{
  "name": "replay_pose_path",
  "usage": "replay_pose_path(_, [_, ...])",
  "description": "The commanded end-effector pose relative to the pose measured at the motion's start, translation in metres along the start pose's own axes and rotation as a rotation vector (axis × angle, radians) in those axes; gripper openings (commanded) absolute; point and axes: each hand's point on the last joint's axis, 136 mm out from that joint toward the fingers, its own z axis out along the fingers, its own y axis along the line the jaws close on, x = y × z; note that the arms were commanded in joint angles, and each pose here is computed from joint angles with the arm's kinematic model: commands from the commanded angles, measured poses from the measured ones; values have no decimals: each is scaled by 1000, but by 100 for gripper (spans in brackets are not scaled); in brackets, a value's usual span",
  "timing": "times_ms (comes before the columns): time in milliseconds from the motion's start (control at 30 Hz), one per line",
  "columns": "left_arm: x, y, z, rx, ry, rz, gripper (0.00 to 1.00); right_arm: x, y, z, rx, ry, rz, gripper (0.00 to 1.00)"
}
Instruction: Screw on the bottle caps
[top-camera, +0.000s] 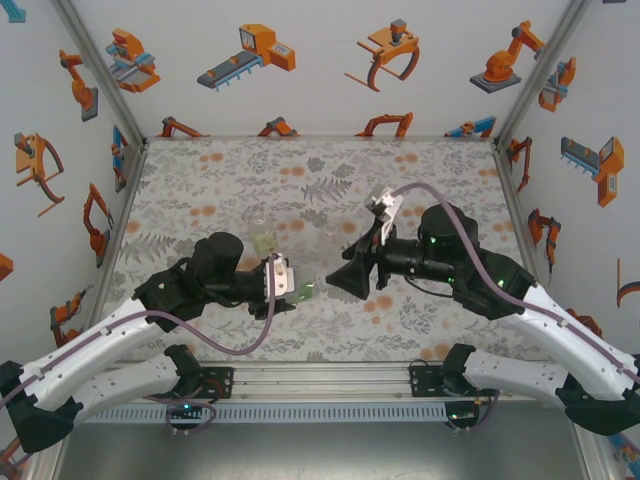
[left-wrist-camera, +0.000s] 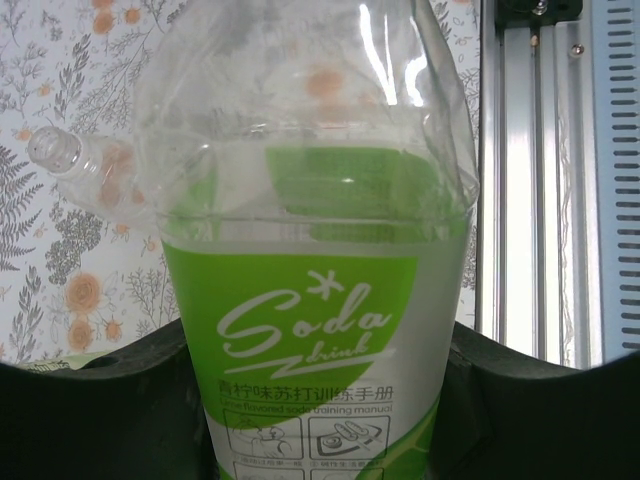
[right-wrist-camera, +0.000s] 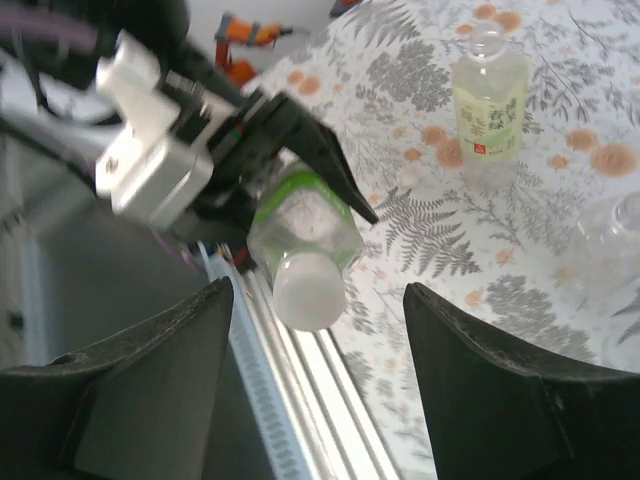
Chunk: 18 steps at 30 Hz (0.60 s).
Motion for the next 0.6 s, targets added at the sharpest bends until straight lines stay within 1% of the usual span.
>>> replay_pose_path(0, [-20,-4,-10,20,-61,43,0,11,37,-8,-213,32,-421,61])
replay_pose_path(67, [-20,-5,-10,27,-66,46,0,18,45,-9,-279,36,-542,59])
replay_pose_path(133, [-22,-6,-11,31,-72,50,0,16,51,-9,-316,22,-607,57])
replay_pose_path(267, [-22,-7,-12,35,-72,45,0,13,51,-5,-321,8,-644,56])
replay_pose_path(367, [-22,-7,-11,38,-73,41,0,13,47,1,-305,9,-651,53])
replay_pose_path(567, [-22,-7,-11,38,-70,41,0,14,47,6,-324,9,-650,46])
